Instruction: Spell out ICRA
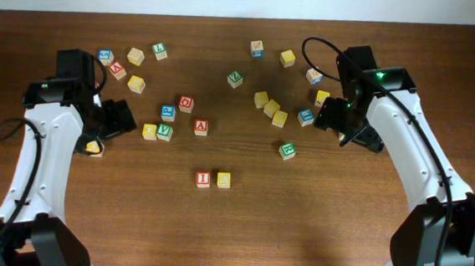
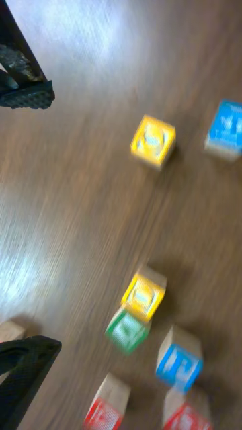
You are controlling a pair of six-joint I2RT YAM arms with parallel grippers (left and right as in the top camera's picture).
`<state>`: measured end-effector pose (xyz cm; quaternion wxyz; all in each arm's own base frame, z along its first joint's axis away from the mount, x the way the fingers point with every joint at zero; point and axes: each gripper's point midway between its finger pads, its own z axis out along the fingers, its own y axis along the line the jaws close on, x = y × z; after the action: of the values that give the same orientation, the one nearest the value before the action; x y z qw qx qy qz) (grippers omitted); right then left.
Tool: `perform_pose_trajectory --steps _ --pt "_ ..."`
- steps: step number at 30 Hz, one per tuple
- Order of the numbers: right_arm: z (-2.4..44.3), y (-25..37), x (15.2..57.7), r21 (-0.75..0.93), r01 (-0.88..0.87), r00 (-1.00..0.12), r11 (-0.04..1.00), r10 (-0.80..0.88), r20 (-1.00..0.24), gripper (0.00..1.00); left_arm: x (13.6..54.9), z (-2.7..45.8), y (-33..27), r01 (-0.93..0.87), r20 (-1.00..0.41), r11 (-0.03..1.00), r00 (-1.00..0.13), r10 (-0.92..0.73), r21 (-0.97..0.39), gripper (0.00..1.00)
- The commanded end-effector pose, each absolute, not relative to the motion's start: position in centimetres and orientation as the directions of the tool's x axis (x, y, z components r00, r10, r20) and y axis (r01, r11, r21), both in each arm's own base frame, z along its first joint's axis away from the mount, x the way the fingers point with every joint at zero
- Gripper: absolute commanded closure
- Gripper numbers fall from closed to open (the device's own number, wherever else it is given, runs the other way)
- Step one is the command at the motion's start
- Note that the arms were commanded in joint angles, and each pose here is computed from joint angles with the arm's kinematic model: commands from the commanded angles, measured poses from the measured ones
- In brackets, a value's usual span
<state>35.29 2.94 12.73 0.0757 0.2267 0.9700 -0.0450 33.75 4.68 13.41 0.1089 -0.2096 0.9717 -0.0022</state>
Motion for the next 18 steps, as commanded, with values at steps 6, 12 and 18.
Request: perform_pose_trajectory --steps 6,12,18 --pt "12.4 2.7 35.2 -0.057 0.457 -0.882 0.888 0.444 -0.159 0.02 34.5 13.6 2.4 -0.275 -0.198 0.948 -0.932 -0.305 -0.162 0.02" --pt "12.4 2.7 35.2 -0.057 0.457 -0.882 0.888 0.444 -0.159 0.02 34.8 12.1 2.5 -0.283 -0.163 0.947 -0.938 -0.306 -0.153 0.01" --pt "12.4 2.7 35.2 -0.057 0.457 -0.882 0.888 0.444 -0.159 0.02 36.2 12.2 2.7 -0.274 -0.214 0.948 -0.928 -0.305 -0.161 0.03"
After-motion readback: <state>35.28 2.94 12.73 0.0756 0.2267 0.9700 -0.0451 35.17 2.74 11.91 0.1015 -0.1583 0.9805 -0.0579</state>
